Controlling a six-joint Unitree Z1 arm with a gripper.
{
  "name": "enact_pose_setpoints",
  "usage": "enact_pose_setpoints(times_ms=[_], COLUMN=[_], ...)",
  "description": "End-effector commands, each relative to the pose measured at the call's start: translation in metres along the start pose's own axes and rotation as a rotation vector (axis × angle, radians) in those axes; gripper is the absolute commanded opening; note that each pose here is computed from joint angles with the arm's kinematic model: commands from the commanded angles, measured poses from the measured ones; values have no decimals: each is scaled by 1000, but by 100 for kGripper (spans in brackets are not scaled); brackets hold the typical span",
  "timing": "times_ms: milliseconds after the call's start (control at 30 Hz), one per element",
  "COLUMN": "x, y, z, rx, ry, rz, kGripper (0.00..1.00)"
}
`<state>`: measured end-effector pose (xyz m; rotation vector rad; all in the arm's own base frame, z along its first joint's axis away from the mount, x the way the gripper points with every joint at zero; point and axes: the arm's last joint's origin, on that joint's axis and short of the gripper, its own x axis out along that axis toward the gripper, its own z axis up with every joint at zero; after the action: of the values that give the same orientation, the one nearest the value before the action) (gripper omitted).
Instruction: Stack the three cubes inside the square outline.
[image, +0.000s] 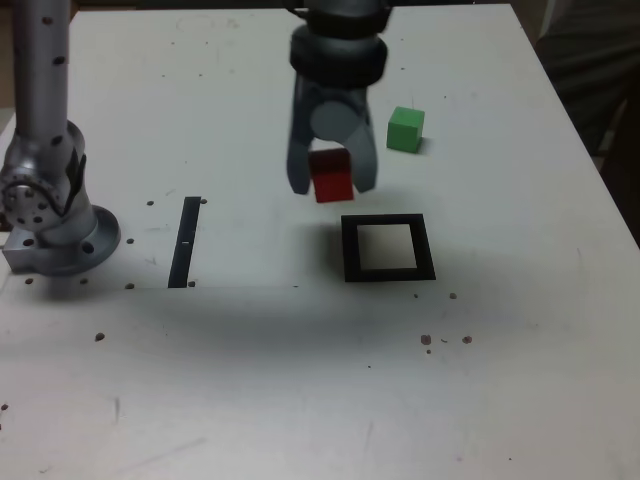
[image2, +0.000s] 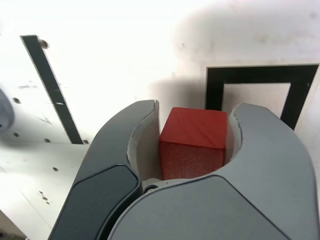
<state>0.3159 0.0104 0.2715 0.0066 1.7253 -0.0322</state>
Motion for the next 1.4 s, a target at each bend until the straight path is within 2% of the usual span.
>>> enact_pose_setpoints(times_ms=[0, 433, 1233, 1300, 1367], x=[4, 21, 43, 44, 45], y=[-3, -13, -15, -15, -14], z=[9, 41, 65, 66, 67], rx=[8, 34, 41, 42, 46], ry=[14, 49, 59, 57, 55], rz=[-6, -30, -32, -33, -33], kGripper=[31, 31, 32, 38, 53])
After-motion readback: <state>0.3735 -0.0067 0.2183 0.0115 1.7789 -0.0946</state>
